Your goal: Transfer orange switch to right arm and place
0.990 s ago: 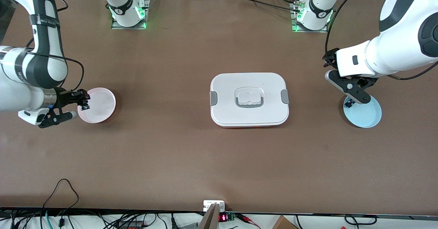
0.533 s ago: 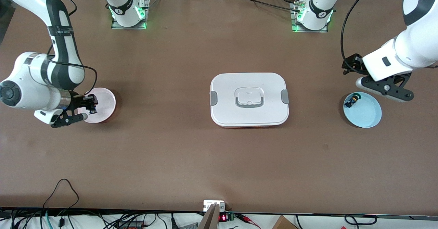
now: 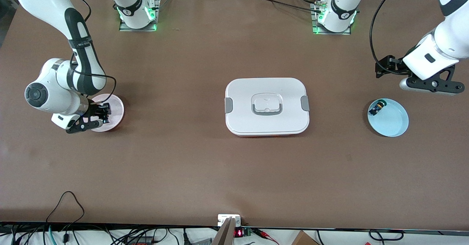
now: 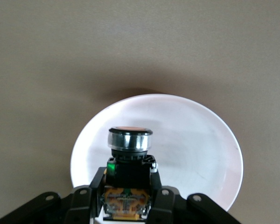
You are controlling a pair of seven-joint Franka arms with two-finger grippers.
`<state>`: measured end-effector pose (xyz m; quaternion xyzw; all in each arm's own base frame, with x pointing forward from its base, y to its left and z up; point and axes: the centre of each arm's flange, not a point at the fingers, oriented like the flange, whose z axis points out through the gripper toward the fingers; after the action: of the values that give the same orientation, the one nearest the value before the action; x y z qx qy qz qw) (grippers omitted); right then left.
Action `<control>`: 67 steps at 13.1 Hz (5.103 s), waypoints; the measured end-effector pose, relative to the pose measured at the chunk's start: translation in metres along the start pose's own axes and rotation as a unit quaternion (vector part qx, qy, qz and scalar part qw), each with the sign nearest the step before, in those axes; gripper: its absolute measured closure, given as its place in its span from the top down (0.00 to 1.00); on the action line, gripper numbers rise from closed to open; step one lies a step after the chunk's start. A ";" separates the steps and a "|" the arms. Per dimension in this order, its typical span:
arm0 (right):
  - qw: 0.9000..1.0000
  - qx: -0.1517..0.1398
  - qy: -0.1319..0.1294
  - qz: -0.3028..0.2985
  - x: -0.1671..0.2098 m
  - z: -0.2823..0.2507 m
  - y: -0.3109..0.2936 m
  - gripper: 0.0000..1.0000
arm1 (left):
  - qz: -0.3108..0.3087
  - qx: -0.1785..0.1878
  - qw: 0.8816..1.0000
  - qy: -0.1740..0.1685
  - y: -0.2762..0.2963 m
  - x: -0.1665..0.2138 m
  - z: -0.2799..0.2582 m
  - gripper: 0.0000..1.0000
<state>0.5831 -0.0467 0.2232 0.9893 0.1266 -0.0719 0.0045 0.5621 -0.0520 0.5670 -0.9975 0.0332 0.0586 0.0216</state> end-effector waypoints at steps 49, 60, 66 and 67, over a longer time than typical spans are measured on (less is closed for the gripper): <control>0.998 -0.017 -0.017 -0.066 -0.009 -0.357 -0.082 1.00 | -0.042 -0.002 0.999 0.002 -0.005 0.002 0.008 1.00; 0.997 0.001 0.026 -0.079 -0.076 -0.339 -0.087 1.00 | -0.041 -0.002 0.999 0.002 -0.005 0.002 0.008 1.00; 0.998 -0.030 0.022 -0.047 -0.077 -0.336 -0.099 1.00 | -0.041 -0.002 0.999 0.002 -0.005 0.002 0.008 1.00; 0.999 -0.029 0.022 -0.039 -0.078 -0.335 -0.096 1.00 | -0.041 -0.002 0.999 0.002 -0.005 0.002 0.008 1.00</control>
<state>0.5317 0.0360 0.5671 0.9844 0.1676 -0.0466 0.0278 0.5636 -0.0470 0.5588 -0.9981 -0.0082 0.0561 0.0224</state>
